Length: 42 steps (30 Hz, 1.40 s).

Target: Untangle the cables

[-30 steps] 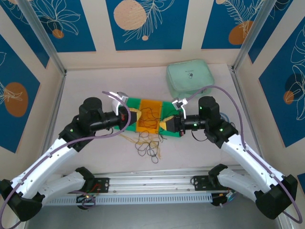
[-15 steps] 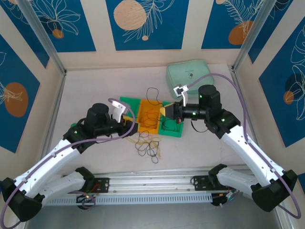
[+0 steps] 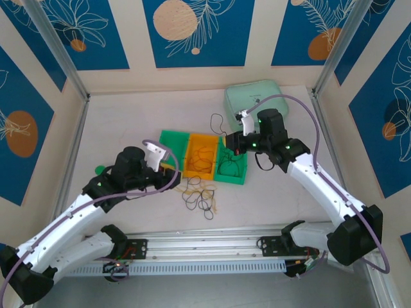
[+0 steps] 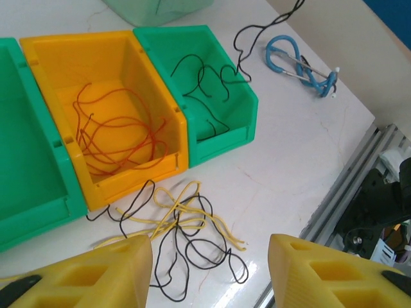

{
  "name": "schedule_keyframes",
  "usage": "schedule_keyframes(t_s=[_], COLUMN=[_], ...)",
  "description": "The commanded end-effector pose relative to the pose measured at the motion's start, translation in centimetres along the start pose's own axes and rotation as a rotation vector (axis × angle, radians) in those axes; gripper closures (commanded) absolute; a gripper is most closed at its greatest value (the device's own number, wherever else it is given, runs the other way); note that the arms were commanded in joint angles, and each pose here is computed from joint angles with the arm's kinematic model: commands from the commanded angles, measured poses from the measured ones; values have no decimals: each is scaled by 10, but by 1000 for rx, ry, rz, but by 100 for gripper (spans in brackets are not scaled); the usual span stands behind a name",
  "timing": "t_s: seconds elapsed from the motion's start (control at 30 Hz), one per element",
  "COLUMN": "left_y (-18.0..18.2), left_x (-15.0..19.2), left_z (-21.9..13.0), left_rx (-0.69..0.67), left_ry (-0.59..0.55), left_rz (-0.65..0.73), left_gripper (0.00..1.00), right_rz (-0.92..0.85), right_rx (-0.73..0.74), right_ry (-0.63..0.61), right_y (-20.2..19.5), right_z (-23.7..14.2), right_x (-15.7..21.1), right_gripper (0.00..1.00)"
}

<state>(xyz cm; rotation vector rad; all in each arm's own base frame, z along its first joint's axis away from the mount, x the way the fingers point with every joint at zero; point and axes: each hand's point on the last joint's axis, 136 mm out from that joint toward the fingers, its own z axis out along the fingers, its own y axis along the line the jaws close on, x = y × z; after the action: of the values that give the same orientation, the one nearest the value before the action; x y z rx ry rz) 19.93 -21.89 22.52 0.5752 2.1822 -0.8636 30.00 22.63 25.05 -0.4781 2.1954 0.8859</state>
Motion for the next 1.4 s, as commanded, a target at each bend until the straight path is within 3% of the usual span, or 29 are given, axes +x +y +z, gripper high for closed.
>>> schedule_keyframes(t_s=[0.0, 0.3, 0.53, 0.8, 0.97, 1.17, 1.3, 1.37], left_y=[12, 11, 13, 17, 18, 19, 22, 23], left_x=[11, 12, 16, 20, 23, 26, 29, 32], left_z=[0, 7, 5, 8, 12, 12, 12, 12], left_rx=[-37, -17, -24, -31, -29, -29, -38, -39], left_ry=[26, 50, 65, 80, 91, 91, 94, 101], left_rz=[-6, -17, -17, -22, -34, -43, -45, -47], left_gripper=[50, 50, 49, 52, 63, 63, 62, 62], right_rz=[15, 164, 226, 291, 296, 292, 270, 260], right_rx=[115, 181, 344, 424, 419, 350, 327, 339], right_ry=[66, 301, 479, 518, 517, 516, 507, 493], right_y=[-30, -70, -101, -112, -109, -98, -91, -90], right_z=[9, 42, 51, 43, 42, 53, 59, 55], right_x=[18, 71, 100, 119, 119, 114, 108, 103], right_gripper=[100, 100, 100, 100, 100, 99, 74, 66])
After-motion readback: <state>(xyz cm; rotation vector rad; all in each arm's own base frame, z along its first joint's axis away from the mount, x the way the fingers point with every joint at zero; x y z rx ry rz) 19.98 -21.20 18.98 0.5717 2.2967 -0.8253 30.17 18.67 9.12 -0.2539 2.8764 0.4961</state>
